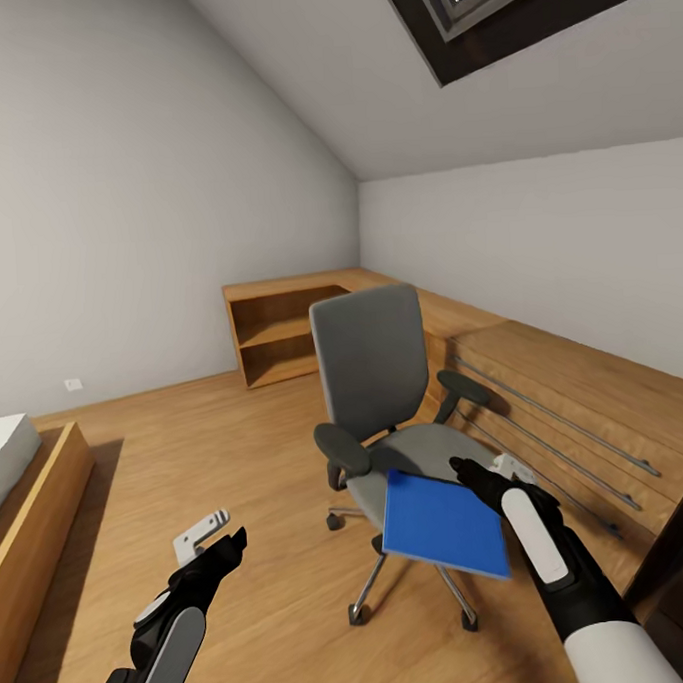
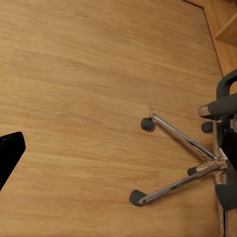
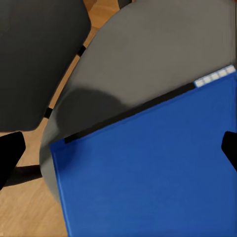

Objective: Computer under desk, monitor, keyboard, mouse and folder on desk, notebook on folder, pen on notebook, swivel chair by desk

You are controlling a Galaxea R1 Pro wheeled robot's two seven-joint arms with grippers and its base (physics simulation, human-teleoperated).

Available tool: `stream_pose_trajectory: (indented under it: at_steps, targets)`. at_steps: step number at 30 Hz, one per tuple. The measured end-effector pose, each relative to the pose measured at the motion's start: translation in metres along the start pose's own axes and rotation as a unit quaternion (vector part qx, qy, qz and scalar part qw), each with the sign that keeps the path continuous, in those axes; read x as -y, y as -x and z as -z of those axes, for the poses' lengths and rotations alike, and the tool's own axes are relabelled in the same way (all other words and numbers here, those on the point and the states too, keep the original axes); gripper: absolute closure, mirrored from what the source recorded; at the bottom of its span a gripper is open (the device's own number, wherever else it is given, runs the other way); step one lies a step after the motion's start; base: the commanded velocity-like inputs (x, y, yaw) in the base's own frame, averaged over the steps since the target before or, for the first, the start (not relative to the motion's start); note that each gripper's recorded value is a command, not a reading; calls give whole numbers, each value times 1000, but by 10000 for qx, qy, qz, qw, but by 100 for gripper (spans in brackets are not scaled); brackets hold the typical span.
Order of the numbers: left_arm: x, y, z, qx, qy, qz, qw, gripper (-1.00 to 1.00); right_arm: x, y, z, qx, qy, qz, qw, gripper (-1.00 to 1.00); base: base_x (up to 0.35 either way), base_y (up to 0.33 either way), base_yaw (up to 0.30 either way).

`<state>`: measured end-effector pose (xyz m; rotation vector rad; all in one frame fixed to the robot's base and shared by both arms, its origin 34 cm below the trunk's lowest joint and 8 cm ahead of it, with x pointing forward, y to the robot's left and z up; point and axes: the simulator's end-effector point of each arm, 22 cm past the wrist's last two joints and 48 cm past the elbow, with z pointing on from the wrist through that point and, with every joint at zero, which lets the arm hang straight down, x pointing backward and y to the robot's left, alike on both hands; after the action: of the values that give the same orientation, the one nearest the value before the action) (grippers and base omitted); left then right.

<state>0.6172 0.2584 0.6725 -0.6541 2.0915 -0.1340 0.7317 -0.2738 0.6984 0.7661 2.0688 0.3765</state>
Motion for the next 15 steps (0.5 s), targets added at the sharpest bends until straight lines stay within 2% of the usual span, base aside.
stream_pose_trajectory:
  at_steps: [3,10,15]
  targets:
    - [-2,-6,-3,-10,3,-2,10000,-100,5,-3,-3,11,9,-83,10000,-100,0,0,-30]
    - [-3,-6,-3,-16,9,3,10000,-100,5,-3,-3,10,7,-92,10000,-100,0,0,-17]
    - [-5,-9,-5,-42,20,-23,10000,-100,5,-3,-3,7,7,-94,10000,-100,-55,0,-151]
